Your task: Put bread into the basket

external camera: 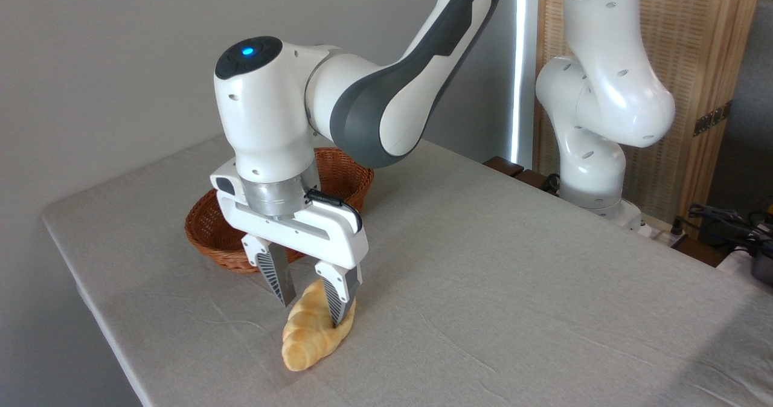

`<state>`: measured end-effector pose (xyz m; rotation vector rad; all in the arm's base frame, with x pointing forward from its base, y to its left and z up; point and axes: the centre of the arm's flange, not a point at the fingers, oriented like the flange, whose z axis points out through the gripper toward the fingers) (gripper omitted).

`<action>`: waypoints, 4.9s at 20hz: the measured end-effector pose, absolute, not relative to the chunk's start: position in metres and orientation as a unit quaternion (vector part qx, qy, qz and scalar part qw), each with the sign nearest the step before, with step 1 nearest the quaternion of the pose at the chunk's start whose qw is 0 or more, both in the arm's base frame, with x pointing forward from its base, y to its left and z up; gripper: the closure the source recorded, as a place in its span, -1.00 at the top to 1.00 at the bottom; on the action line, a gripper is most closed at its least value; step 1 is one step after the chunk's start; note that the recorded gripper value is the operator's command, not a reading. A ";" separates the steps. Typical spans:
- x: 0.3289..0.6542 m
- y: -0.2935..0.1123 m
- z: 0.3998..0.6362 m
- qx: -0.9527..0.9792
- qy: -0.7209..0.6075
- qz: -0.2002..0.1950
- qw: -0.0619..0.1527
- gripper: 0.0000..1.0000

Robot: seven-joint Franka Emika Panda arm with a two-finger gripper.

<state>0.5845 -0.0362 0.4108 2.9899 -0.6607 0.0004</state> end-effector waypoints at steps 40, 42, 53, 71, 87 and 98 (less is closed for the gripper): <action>0.579 -0.045 0.466 0.940 -0.339 0.020 0.044 -0.44; 0.577 -0.078 0.481 0.931 -0.361 0.025 0.055 -0.41; 0.527 -0.258 0.494 0.902 -0.424 0.014 0.082 1.00; 0.528 -0.267 0.474 0.899 -0.429 -0.004 0.088 1.00; 0.532 -0.258 0.508 0.928 -0.362 0.024 0.088 1.00; 0.563 -0.198 0.547 0.955 -0.270 0.064 0.107 1.00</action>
